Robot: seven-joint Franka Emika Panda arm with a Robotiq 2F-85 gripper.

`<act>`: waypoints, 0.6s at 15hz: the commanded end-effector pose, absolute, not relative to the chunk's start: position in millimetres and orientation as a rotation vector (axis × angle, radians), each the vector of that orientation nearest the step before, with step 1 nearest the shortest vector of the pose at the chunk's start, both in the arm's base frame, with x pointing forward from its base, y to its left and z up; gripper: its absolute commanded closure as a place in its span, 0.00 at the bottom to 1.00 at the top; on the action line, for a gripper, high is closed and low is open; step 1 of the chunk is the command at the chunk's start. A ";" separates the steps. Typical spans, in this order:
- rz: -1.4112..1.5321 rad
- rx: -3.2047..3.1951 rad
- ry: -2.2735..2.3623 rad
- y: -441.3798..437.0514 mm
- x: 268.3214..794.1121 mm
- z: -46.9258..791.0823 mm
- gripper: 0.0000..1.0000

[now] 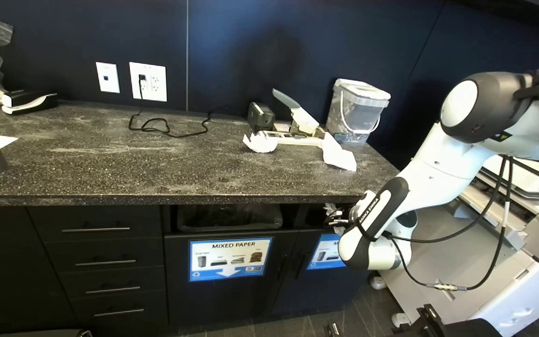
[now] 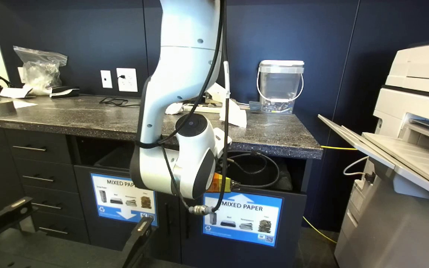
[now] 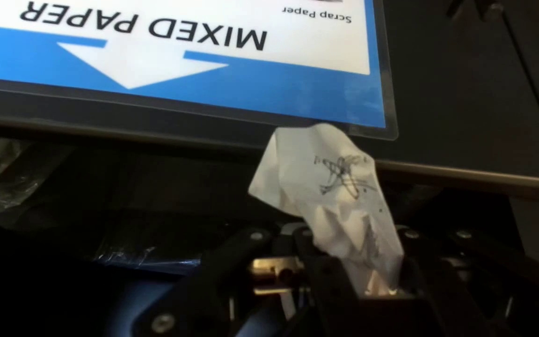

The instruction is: Pick up the papers from the counter and throw them in the bin

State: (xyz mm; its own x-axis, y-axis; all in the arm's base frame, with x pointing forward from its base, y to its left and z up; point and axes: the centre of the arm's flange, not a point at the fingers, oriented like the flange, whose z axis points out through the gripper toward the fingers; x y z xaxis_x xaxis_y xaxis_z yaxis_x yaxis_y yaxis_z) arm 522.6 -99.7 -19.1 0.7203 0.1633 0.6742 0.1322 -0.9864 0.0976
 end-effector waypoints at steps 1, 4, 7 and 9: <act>1.309 2.810 0.210 -105.2 531.7 -42.7 0.97; 1.379 2.782 0.193 -105.8 534.9 -60.4 0.97; 1.426 2.747 0.190 -106.4 544.1 -71.8 0.97; 1.456 2.722 0.184 -107.9 548.3 -73.8 0.97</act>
